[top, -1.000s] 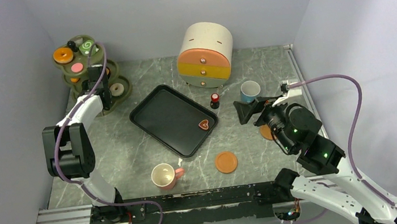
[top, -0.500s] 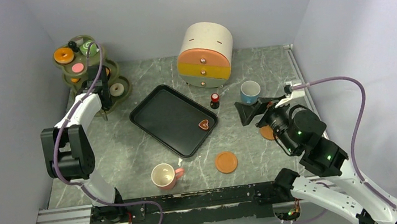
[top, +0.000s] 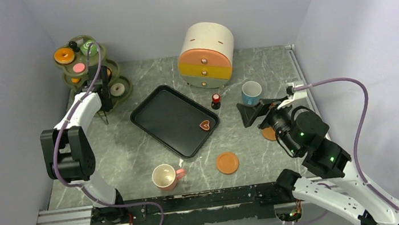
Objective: Serve the afternoon tea
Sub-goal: Place the desert on the desert table.
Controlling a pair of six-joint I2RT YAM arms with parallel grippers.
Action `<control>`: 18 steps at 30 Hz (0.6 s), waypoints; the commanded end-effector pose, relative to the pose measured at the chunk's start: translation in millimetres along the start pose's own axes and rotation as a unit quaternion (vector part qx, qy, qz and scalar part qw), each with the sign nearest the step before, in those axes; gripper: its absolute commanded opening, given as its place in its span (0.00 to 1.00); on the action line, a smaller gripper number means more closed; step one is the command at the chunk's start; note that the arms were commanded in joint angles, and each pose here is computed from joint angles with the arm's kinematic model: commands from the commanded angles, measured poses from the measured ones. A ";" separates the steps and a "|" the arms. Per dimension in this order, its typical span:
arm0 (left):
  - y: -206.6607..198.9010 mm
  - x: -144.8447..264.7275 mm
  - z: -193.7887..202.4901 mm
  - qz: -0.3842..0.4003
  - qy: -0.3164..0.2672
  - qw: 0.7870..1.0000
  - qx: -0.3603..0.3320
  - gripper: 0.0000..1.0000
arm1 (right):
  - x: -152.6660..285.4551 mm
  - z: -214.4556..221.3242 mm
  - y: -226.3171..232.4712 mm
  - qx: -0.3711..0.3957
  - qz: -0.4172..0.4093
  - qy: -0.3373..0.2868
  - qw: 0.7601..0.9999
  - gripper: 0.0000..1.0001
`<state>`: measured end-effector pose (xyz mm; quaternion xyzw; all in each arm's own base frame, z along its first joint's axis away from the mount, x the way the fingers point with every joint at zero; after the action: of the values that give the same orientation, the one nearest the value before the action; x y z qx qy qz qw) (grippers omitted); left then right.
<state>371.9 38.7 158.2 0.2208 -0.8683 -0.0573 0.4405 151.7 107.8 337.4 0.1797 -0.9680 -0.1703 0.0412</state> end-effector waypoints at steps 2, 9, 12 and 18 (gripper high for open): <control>4.4 18.4 -8.7 0.001 -0.006 1.000 0.017 0.45 | 6.2 -10.2 -0.4 -0.010 -0.001 -0.015 1.000 0.96; 5.0 21.9 -0.2 0.005 0.002 1.000 0.025 0.43 | 5.2 -7.4 0.8 -0.015 -0.006 -0.013 1.000 0.96; 8.7 29.5 0.6 0.006 -0.001 1.000 0.030 0.42 | 4.0 -7.6 2.1 -0.013 -0.008 -0.010 1.000 0.96; 14.3 54.8 -3.5 0.031 -0.013 0.998 0.053 0.42 | 3.2 -7.6 3.1 -0.012 -0.011 -0.010 1.000 0.96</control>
<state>352.9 34.4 182.4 0.2278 -0.8706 -0.0306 0.4349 150.2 107.6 337.8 0.1828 -0.9666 -0.1747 0.0417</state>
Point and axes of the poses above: each gripper's point midway between its finger pads, its own x axis back along the fingers, its own y axis along the line the jaws close on, z = x × y, the point moved 6 cm from there along x, back along the fingers, and after that the axes turned 1 degree about x, right-handed, at the moved point
